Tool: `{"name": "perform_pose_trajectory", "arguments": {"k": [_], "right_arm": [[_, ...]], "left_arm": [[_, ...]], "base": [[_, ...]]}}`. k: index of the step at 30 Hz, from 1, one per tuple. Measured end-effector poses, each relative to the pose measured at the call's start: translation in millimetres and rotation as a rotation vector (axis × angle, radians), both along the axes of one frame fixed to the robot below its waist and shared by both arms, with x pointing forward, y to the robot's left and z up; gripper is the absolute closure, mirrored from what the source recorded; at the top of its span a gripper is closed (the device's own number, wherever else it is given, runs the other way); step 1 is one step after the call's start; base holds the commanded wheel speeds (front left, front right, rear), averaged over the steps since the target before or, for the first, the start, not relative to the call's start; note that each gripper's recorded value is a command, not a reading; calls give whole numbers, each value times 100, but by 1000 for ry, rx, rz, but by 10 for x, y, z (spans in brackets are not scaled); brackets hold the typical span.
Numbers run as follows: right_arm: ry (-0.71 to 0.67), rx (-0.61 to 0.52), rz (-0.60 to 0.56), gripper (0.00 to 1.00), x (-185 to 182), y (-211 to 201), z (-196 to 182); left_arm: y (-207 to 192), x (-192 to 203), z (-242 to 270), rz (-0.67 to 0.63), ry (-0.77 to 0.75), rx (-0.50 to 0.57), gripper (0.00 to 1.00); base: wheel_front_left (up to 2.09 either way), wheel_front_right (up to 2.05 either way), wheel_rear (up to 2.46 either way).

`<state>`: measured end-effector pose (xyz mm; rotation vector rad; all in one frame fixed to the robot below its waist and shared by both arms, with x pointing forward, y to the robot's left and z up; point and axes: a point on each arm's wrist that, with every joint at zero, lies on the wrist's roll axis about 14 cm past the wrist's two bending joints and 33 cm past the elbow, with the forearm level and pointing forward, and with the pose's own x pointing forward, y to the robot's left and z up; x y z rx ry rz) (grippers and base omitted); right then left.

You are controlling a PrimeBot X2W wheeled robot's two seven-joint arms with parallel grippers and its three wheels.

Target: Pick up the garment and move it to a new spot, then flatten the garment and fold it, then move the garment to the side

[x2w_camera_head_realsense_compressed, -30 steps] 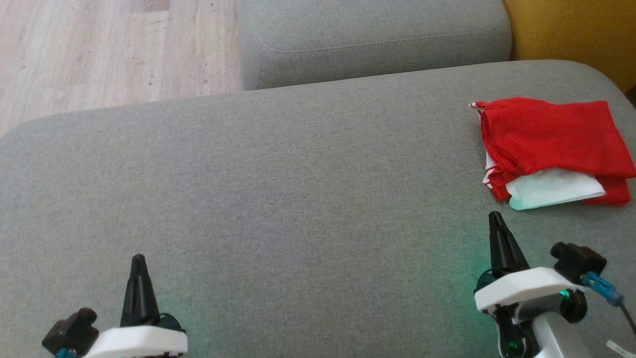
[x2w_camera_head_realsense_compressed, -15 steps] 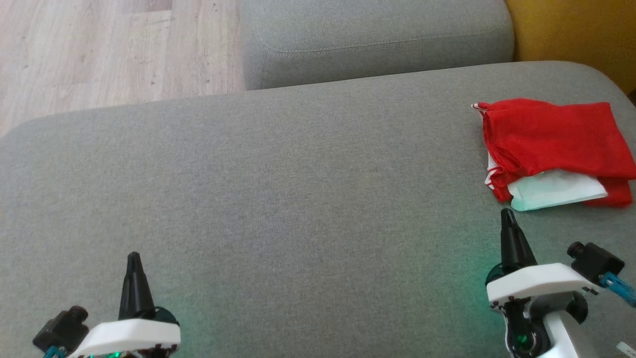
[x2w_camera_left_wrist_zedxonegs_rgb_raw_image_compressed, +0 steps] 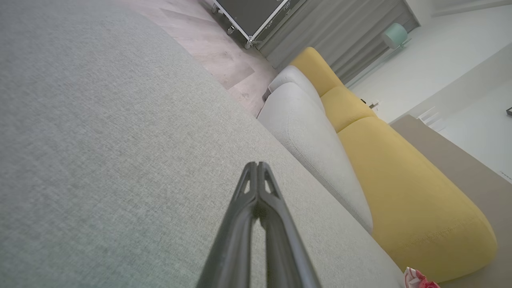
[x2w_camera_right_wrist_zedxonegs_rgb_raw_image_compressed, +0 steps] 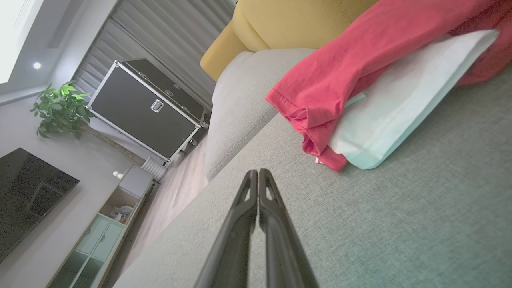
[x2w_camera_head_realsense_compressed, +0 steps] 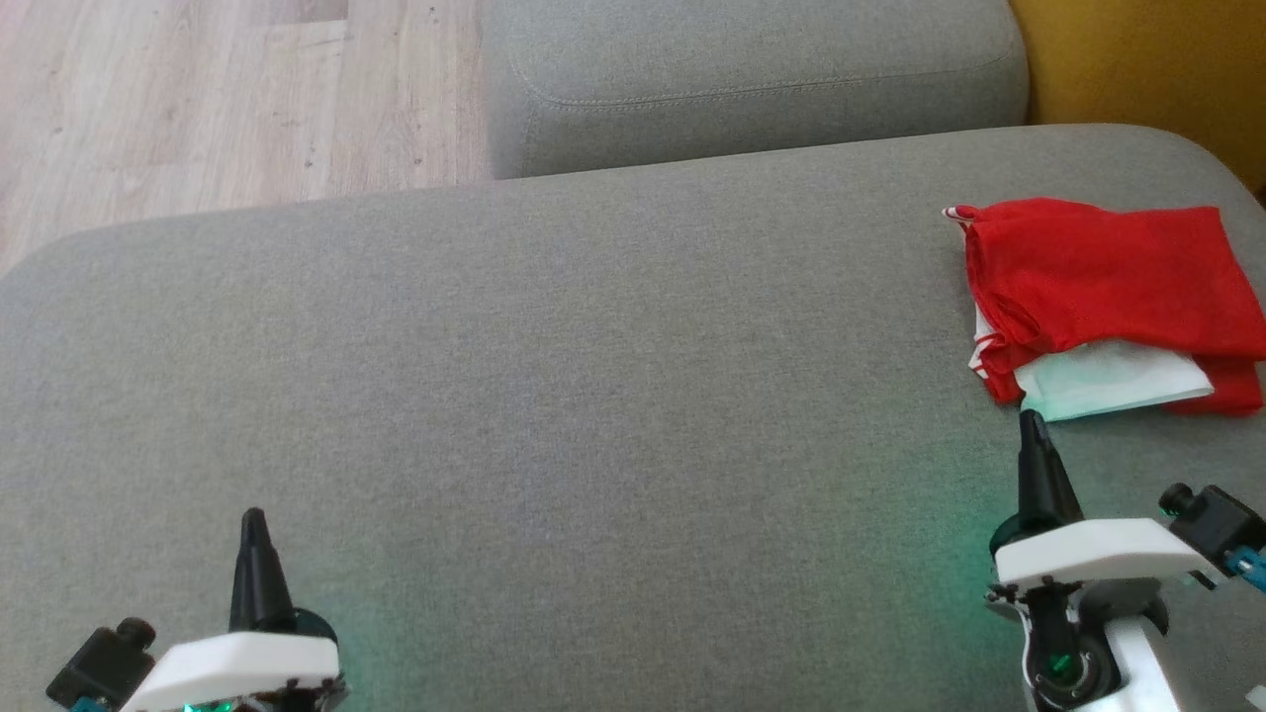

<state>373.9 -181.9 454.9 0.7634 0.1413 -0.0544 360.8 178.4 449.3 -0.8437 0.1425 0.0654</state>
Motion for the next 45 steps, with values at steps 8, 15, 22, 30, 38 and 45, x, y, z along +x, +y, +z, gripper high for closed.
{"name": "perform_pose_trajectory", "arguments": {"k": [8,15,22,30,38,45], "right_arm": [[0,88,-22,100,13,-33,25],[-2,153,-37,100,22,-53,41],[-6,227,-49,100,34,-71,68],[-13,311,-65,100,47,-101,102],[-22,397,-78,100,56,-125,135],[-35,470,-89,100,67,-153,174]], "left_arm": [[18,29,37,16,-5,-76,100],[22,48,58,22,-6,-134,100],[28,43,52,30,2,-201,100],[37,42,58,40,5,-277,100],[58,65,92,49,-2,-354,100],[75,91,140,56,-14,-421,100]], "base": [[0,0,0],[0,0,0],[0,0,0],[0,0,0],[0,0,0],[0,0,0]]}}
